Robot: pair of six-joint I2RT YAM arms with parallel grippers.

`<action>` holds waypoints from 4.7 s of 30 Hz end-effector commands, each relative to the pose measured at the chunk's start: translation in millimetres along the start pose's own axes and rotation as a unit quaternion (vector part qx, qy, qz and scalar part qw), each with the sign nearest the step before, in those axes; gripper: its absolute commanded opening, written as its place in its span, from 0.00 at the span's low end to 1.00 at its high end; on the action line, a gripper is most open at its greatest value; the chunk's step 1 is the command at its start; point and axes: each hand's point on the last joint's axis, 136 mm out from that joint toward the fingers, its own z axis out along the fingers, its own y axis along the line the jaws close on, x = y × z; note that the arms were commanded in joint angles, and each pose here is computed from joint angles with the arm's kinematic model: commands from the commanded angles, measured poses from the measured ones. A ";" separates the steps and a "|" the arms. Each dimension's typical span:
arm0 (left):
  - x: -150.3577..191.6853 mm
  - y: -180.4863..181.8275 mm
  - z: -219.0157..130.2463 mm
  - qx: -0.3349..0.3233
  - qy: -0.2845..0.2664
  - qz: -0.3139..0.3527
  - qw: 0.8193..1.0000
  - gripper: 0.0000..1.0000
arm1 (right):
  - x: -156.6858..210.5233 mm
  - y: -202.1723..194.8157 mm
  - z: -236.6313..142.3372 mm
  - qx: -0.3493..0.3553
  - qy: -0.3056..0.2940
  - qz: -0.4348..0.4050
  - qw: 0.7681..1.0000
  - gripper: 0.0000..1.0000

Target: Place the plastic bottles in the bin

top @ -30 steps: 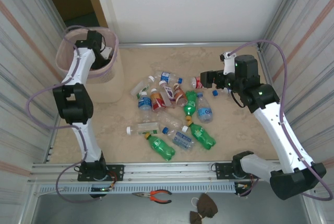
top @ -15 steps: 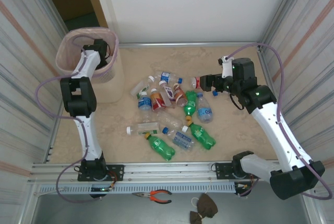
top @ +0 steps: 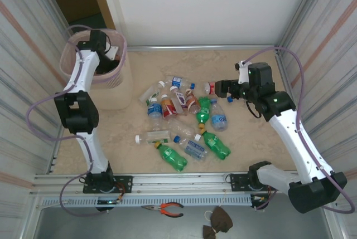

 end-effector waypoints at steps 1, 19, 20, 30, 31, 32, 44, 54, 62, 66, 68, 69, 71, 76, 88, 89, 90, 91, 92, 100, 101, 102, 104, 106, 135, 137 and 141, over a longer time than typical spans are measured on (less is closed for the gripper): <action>-14.6 -13.3 -44.2 0.023 -0.051 -0.002 0.998 0.79 | 2.2 -18.0 -0.4 0.022 0.007 0.057 0.998 0.99; -1.2 -41.6 -153.9 0.042 -0.162 0.023 0.986 0.80 | 63.1 -131.4 77.4 0.247 0.091 0.411 0.873 0.87; 0.9 -43.7 -157.3 0.046 -0.165 0.023 0.985 0.80 | 66.0 -130.2 83.6 0.250 0.094 0.416 0.869 0.85; 11.1 -44.7 -182.7 0.030 -0.192 0.031 0.980 0.82 | 93.8 -123.2 139.8 0.275 0.109 0.494 0.817 0.73; 9.6 -44.2 -186.6 0.027 -0.198 0.033 0.979 0.82 | 95.9 -123.0 144.1 0.275 0.110 0.501 0.813 0.72; 8.1 -44.6 -192.4 0.025 -0.206 0.034 0.978 0.82 | 97.5 -122.6 148.6 0.275 0.110 0.508 0.809 0.70; 1.8 -66.2 -253.6 0.052 -0.316 0.060 0.946 0.83 | 117.3 -130.3 185.7 0.307 0.097 0.556 0.766 0.66; 18.1 -80.3 -262.9 0.081 -0.331 0.066 0.938 0.84 | 131.0 -140.4 197.4 0.340 0.079 0.552 0.757 0.56; 31.8 -85.0 -260.4 0.091 -0.326 0.065 0.939 0.83 | 135.4 -146.2 198.2 0.363 0.069 0.521 0.769 0.46; 36.5 -82.4 -260.8 0.080 -0.325 0.067 0.940 0.83 | 137.0 -148.3 196.6 0.368 0.065 0.507 0.777 0.37; 37.7 -82.9 -263.2 0.080 -0.328 0.067 0.939 0.83 | 136.0 -149.2 194.0 0.369 0.061 0.504 0.779 0.34; 38.0 -83.4 -263.9 0.082 -0.329 0.066 0.939 0.83 | 135.2 -149.3 192.2 0.370 0.058 0.502 0.779 0.33; 38.0 -85.6 -265.8 0.087 -0.333 0.067 0.937 0.83 | 131.5 -148.5 188.4 0.369 0.051 0.497 0.784 0.30; 38.6 -93.7 -274.5 0.106 -0.354 0.076 0.926 0.83 | 122.6 -145.4 168.5 0.361 0.041 0.482 0.797 0.27; 34.5 -130.7 -303.5 0.223 -0.434 0.084 0.869 0.80 | 41.6 -80.6 105.1 0.152 -0.001 0.234 0.960 0.16; 34.2 -133.0 -305.0 0.234 -0.436 0.081 0.865 0.80 | 35.4 -71.9 98.6 0.130 -0.007 0.214 0.968 0.15; 33.4 -135.2 -305.7 0.245 -0.439 0.078 0.861 0.80 | 28.8 -62.2 91.2 0.104 -0.012 0.192 0.976 0.15; 32.8 -138.5 -307.5 0.259 -0.443 0.077 0.855 0.80 | 22.0 -49.8 83.2 0.071 -0.017 0.169 0.983 0.15; 32.4 -141.4 -309.0 0.271 -0.446 0.076 0.849 0.80 | 17.3 -38.9 76.2 0.043 -0.022 0.147 0.988 0.16; 26.5 -169.5 -313.7 0.294 -0.456 0.063 0.838 0.76 | -20.6 44.7 13.3 -0.137 -0.114 -0.018 0.984 0.11; 26.7 -176.5 -312.9 0.294 -0.452 0.064 0.840 0.76 | -22.7 53.9 7.7 -0.152 -0.121 -0.037 0.980 0.09; 26.2 -183.4 -311.9 0.292 -0.449 0.064 0.842 0.76 | -25.1 63.8 1.3 -0.165 -0.128 -0.055 0.976 0.08; 25.0 -199.4 -310.4 0.297 -0.445 0.071 0.842 0.77 | -28.8 81.3 -8.9 -0.186 -0.140 -0.085 0.969 0.06; 24.1 -219.3 -308.1 0.309 -0.438 0.084 0.840 0.78 | -31.7 96.4 -16.3 -0.198 -0.148 -0.108 0.963 0.03; 16.6 -372.5 -289.6 0.459 -0.365 0.169 0.792 0.76 | -45.6 173.7 -61.0 -0.281 -0.203 -0.172 0.922 0.00; 16.5 -371.8 -289.9 0.459 -0.366 0.169 0.792 0.72 | -45.3 173.2 -59.5 -0.277 -0.202 -0.171 0.924 0.00; 17.5 -372.1 -289.4 0.461 -0.366 0.169 0.791 0.64 | -45.8 173.5 -58.8 -0.274 -0.203 -0.170 0.925 0.00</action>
